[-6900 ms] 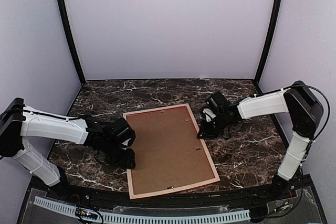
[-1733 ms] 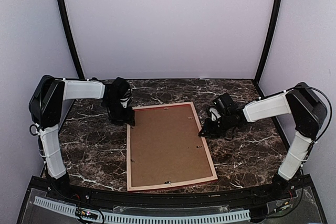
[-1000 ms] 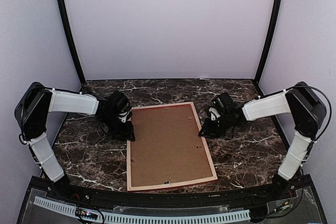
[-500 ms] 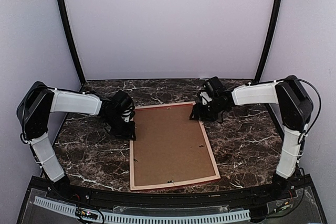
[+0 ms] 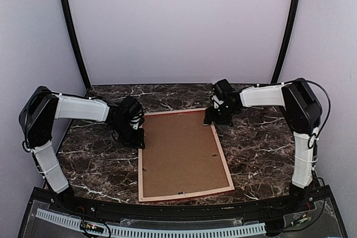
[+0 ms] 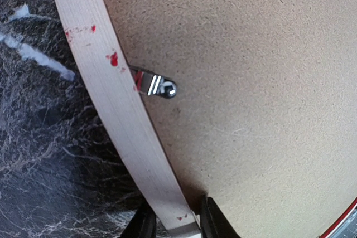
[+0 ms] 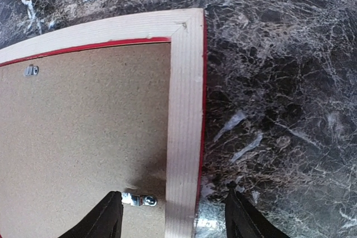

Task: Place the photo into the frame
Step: Press the fastener onto the backboard.

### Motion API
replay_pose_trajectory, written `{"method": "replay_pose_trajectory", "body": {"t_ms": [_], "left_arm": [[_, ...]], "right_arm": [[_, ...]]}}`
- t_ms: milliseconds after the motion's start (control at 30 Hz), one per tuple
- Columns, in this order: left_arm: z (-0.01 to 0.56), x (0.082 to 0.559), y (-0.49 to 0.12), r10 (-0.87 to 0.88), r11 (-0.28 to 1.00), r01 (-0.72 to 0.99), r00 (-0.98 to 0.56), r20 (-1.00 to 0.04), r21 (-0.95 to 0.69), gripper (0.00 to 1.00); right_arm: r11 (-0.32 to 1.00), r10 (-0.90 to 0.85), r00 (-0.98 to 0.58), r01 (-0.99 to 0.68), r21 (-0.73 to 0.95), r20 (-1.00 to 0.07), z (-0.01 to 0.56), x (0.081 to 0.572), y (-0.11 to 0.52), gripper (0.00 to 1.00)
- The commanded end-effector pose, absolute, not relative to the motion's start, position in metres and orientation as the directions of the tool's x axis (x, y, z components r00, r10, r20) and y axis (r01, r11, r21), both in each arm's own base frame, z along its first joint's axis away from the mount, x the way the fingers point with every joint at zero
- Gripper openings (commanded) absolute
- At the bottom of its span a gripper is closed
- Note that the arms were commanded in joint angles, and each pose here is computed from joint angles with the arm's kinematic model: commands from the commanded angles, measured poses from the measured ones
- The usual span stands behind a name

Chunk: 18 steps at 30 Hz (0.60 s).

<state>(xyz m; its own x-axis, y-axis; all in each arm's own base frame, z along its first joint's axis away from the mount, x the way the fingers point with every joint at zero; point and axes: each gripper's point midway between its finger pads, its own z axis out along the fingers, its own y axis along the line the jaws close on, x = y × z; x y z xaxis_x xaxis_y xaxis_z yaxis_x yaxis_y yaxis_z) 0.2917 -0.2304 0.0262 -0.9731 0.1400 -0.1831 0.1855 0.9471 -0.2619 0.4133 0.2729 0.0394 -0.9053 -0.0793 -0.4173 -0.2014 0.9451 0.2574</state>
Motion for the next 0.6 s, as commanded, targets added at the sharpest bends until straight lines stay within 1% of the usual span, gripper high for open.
{"method": "replay_pose_trajectory", "body": {"t_ms": [0, 133, 400, 567], "left_arm": [[0.026, 0.290, -0.233, 0.168, 0.944, 0.211, -0.969, -0.182, -0.252, 0.28], [0.024, 0.290, -0.233, 0.169, 0.945, 0.210, -0.970, -0.178, -0.250, 0.28], [0.025, 0.293, -0.235, 0.169, 0.944, 0.211, -0.969, -0.180, -0.252, 0.28], [0.024, 0.293, -0.235, 0.170, 0.945, 0.211, -0.969, -0.178, -0.249, 0.28]], "right_arm": [[0.954, -0.063, -0.898, -0.182, 0.239, -0.435, 0.043, 0.425, 0.272, 0.63], [0.949, -0.072, -0.904, -0.192, 0.250, -0.421, 0.037, 0.423, 0.275, 0.62], [0.951, -0.120, -0.915, -0.217, 0.220, -0.384, 0.020, 0.415, 0.272, 0.61], [0.948, -0.163, -0.916, -0.249, 0.200, -0.367, 0.015, 0.407, 0.271, 0.58]]}}
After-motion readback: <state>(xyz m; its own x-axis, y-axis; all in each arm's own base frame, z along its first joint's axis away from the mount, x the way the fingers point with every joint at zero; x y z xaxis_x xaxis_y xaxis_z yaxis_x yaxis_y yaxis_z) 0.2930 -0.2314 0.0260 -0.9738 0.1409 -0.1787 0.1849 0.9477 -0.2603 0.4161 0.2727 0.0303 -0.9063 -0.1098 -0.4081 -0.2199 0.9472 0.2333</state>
